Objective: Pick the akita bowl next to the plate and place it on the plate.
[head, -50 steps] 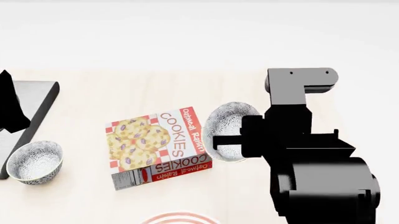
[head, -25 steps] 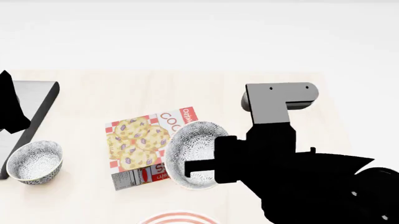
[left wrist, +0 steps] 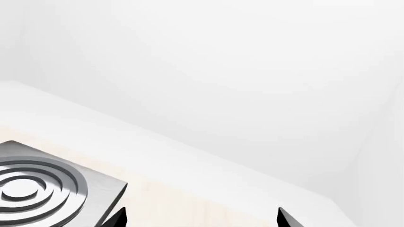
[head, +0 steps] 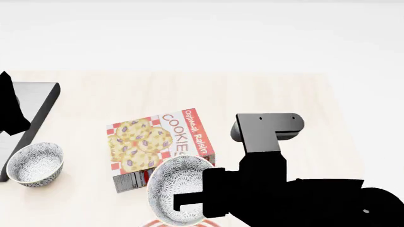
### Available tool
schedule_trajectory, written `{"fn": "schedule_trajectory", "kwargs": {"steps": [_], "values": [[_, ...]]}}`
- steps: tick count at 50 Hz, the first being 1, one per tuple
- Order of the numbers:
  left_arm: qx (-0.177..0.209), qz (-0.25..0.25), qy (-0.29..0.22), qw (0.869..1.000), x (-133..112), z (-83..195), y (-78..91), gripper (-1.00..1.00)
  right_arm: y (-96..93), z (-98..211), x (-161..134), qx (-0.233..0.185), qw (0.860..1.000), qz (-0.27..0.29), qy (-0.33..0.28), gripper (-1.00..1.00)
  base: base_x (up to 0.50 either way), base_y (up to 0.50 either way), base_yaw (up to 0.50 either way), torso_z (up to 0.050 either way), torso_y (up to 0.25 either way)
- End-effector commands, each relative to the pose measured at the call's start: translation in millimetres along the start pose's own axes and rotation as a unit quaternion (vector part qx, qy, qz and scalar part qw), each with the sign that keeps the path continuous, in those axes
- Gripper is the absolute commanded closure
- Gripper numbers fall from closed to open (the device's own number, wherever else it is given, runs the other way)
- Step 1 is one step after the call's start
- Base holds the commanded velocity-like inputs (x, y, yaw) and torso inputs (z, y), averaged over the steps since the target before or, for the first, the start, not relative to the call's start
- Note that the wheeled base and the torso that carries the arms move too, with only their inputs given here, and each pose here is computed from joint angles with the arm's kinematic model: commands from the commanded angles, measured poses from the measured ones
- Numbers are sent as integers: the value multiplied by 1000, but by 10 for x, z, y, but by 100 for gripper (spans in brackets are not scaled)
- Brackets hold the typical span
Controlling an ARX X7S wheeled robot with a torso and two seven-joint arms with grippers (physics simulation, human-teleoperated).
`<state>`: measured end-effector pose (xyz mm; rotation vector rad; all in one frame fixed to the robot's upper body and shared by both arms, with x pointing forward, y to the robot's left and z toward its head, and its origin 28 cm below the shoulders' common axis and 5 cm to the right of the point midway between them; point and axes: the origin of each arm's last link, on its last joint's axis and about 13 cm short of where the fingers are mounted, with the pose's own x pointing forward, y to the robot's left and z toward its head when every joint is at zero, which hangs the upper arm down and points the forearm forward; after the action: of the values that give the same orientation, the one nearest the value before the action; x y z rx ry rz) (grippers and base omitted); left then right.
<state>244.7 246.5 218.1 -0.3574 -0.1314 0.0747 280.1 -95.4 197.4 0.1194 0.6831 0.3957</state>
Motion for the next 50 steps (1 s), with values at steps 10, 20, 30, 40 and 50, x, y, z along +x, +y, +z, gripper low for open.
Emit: {"fn": "schedule_trajectory", "kwargs": {"steps": [10, 20, 30, 40, 50], "values": [[1, 0, 0, 1000, 3, 4, -1, -100, 3, -170, 70, 24, 999, 33, 36, 100, 0, 0, 0, 0, 0], [2, 0, 0, 1000, 4, -7, 2, -100, -8, -267, 64, 22, 997, 46, 56, 100, 0, 0, 0, 0, 1], [2, 1, 1, 1000, 2, -1, 0, -100, -25, -330, 54, 12, 997, 45, 64, 100, 0, 0, 0, 0, 0], [3, 1, 1, 1000, 4, -21, 10, -100, -49, -419, 80, 5, 996, 47, 74, 100, 0, 0, 0, 0, 0], [3, 1, 0, 1000, -1, 5, -5, -100, -39, -458, 110, -3, 995, 56, 82, 100, 0, 0, 0, 0, 1]]}}
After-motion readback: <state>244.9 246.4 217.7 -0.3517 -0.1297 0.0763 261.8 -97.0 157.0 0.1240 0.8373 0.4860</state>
